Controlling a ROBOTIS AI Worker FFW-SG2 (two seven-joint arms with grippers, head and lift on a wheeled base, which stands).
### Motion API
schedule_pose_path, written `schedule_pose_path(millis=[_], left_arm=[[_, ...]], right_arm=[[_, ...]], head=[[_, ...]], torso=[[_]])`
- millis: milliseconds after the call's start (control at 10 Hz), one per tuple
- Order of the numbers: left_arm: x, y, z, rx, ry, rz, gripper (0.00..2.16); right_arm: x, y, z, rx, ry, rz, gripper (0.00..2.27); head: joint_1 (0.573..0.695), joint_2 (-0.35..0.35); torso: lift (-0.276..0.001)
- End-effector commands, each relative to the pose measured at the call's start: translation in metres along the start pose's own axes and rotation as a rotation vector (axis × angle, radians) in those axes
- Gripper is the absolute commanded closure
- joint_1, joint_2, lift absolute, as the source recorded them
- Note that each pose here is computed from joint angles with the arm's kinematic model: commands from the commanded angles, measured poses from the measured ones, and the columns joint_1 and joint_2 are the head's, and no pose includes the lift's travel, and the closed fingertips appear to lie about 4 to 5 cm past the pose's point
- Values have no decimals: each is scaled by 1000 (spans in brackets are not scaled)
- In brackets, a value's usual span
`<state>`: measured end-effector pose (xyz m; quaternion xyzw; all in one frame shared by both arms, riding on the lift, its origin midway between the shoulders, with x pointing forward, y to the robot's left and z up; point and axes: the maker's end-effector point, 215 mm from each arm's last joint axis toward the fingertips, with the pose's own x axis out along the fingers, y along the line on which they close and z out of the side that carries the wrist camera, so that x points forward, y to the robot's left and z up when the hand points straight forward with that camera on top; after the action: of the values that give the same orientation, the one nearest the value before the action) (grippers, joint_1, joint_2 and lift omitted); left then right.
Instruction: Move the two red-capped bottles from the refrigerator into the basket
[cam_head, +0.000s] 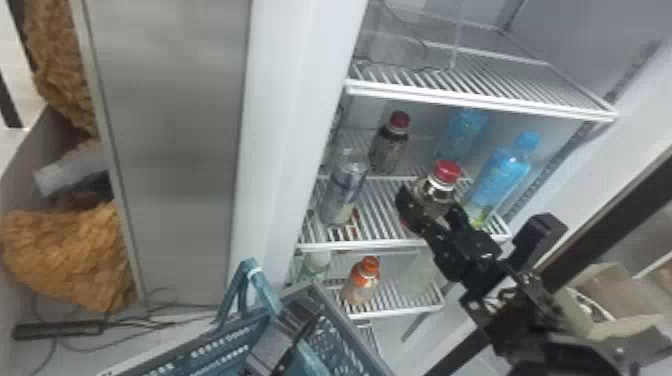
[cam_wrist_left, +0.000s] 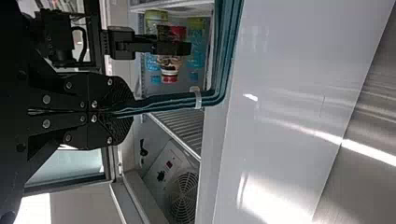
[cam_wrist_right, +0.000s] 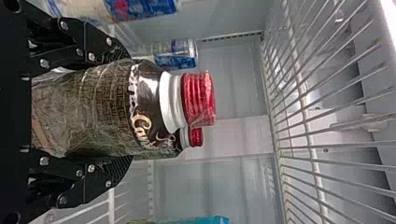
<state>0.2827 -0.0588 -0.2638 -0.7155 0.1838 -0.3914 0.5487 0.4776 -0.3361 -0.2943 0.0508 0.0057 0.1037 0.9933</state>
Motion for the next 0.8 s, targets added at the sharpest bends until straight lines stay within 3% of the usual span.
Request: schedule_pose_path(millis=[0, 700], left_arm=[[0, 0, 0, 0, 0, 1, 1204], [0, 0, 0, -7, -4, 0, 1204]], right_arm=[[-13, 11, 0, 16, 13, 17, 1279], [-68, 85, -13, 105, 135, 154, 1279]], head=[[695, -350], [695, -350]], torso=[[0], [0]])
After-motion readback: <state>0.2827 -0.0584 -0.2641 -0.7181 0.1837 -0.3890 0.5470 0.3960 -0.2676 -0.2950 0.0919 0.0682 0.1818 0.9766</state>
